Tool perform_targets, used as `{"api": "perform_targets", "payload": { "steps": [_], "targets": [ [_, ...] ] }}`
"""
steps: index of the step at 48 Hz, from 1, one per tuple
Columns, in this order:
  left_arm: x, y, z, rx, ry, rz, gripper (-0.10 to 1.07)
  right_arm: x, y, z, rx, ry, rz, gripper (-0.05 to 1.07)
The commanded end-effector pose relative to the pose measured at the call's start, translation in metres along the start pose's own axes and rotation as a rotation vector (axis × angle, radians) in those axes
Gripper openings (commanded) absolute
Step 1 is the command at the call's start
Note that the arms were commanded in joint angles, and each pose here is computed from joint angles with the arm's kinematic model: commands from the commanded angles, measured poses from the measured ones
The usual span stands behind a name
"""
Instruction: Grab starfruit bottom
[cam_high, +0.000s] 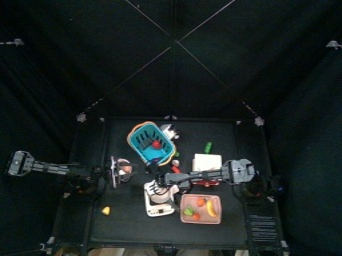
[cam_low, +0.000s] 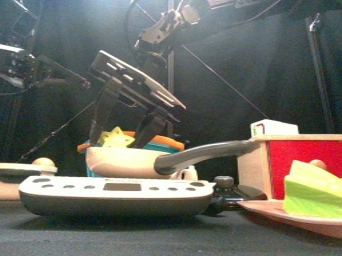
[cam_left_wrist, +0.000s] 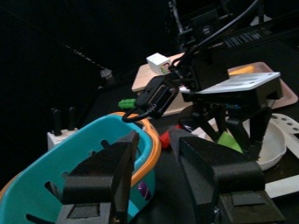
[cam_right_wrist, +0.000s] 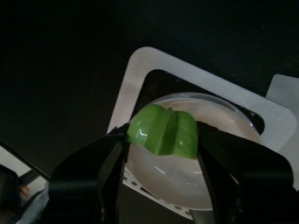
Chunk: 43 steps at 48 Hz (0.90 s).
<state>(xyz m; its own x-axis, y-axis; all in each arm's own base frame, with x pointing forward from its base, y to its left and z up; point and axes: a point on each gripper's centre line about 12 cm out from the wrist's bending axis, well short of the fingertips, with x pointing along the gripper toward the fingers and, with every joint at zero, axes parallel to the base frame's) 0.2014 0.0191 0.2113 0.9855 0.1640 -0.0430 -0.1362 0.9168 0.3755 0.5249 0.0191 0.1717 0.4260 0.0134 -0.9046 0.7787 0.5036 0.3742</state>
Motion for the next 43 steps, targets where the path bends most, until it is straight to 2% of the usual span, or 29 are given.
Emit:
{"api": "perform_targets", "payload": {
  "steps": [1,7,23,38,43],
  "targets": [
    [0.002,0.001,0.003,-0.005,-0.005,0.003,0.76,-0.021,0.015,0.003,-0.017,-0.013,0.023,0.65],
    [0.002,0.000,0.002,-0.005,0.005,-0.004,0.76,-0.027,0.015,0.002,-0.047,-0.022,-0.020,0.65],
    [0.002,0.000,0.002,-0.005,0.005,-0.004,0.76,-0.041,0.016,0.002,-0.076,-0.048,-0.014,0.65],
    [0.002,0.000,0.003,-0.005,0.004,-0.006,0.76,-0.044,0.011,0.000,-0.081,-0.045,-0.022,0.64],
    [0.002,0.000,0.003,-0.004,0.002,-0.006,0.76,-0.053,0.006,-0.001,-0.083,-0.058,-0.027,0.64]
  ]
}}
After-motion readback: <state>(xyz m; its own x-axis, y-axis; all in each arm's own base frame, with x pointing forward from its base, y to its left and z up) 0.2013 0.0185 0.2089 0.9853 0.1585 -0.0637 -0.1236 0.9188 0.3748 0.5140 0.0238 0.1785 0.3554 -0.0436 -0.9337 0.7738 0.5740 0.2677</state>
